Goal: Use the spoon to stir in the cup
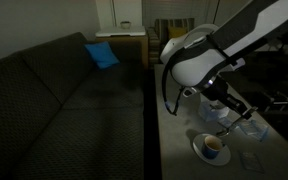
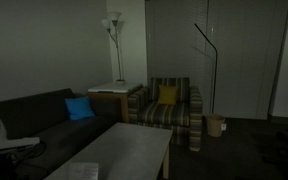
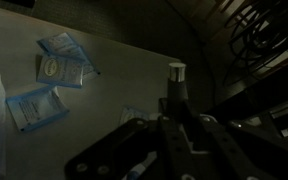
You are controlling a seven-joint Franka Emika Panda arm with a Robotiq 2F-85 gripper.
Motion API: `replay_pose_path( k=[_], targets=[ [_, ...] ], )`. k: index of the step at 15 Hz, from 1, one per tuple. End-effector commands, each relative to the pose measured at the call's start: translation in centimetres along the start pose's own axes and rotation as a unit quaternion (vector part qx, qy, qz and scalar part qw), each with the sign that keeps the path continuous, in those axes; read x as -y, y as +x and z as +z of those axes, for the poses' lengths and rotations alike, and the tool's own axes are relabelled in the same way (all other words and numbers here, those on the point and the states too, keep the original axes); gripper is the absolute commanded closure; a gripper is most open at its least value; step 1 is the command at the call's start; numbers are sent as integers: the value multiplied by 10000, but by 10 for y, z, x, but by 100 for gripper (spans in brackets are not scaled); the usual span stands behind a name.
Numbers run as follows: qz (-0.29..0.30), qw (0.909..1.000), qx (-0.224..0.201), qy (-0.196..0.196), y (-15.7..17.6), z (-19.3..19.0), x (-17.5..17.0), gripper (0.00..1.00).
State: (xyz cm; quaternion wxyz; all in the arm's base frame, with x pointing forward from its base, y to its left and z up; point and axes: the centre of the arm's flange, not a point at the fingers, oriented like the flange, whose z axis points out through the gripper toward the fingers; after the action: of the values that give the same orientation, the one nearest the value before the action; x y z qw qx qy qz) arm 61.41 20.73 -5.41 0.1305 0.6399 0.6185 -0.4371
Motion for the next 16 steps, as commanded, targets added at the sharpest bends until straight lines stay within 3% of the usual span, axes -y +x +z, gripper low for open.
replay_pose_path(
  k=[1,8,16],
  targets=[
    [-11,10000,10,-79,24,2,-34,96],
    [-133,9997,217,-22,46,6,-38,96],
    [-2,9991,-20,-432,67,12,-50,96]
  ],
)
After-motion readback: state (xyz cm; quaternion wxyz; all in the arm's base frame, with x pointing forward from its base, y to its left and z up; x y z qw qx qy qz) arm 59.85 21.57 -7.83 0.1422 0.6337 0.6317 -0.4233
